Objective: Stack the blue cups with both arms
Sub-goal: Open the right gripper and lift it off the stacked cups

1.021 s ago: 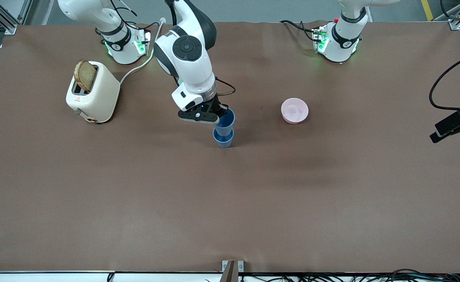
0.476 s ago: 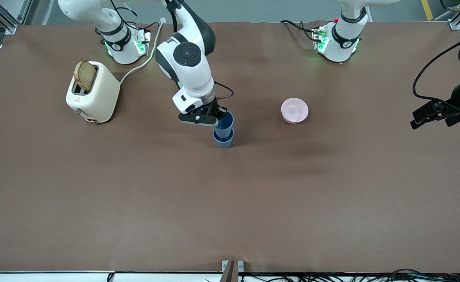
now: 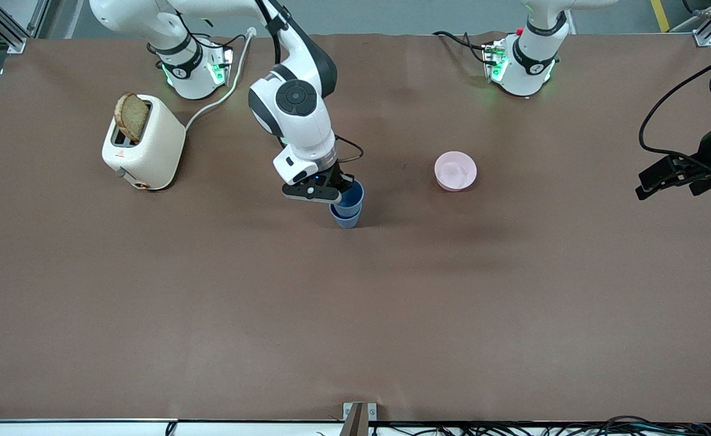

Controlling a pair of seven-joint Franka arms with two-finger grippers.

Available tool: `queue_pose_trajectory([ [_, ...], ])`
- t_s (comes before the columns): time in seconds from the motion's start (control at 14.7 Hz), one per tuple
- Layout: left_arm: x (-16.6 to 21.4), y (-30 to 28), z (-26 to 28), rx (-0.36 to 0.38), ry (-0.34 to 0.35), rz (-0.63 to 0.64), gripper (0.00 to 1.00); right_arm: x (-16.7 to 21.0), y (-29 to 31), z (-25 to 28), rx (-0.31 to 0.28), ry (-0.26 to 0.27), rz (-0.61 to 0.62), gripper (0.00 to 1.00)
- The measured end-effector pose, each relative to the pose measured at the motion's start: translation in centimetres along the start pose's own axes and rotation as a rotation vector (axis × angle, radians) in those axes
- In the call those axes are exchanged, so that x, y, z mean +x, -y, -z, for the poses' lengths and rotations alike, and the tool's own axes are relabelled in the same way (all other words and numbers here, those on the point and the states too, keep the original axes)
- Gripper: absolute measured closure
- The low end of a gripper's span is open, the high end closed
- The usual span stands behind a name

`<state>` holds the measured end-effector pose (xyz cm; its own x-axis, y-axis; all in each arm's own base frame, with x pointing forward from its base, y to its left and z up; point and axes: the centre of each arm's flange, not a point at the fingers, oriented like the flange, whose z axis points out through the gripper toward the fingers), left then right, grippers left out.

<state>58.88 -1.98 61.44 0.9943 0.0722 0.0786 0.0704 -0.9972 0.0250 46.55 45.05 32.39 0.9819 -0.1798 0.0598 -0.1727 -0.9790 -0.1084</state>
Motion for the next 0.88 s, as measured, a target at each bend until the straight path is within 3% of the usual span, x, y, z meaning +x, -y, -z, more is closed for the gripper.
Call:
queue_pose_trajectory([
  [0.14, -0.1, 0.0, 0.0, 0.001, 0.005, 0.000, 0.00, -0.1, 0.1, -0.1, 0.002, -0.001, 0.002, 0.93],
  [0.2, -0.2, 0.0, -0.1, 0.001, 0.015, -0.003, 0.00, 0.0, 0.1, 0.0, 0.003, -0.003, 0.003, 0.85],
  [0.48, -0.3, -0.1, -0.1, 0.001, 0.026, -0.087, 0.00, 2.0, -0.9, 2.2, 0.005, -0.017, 0.017, 0.43],
  [0.75, -0.4, -0.2, 1.3, -0.001, -0.001, -0.098, 0.00, 6.6, -6.1, 9.9, 0.000, -0.014, 0.012, 0.04],
  [0.88, -0.4, -0.3, 1.5, -0.001, -0.006, -0.096, 0.00, 9.4, -10.8, 14.3, -0.007, -0.010, 0.014, 0.03],
])
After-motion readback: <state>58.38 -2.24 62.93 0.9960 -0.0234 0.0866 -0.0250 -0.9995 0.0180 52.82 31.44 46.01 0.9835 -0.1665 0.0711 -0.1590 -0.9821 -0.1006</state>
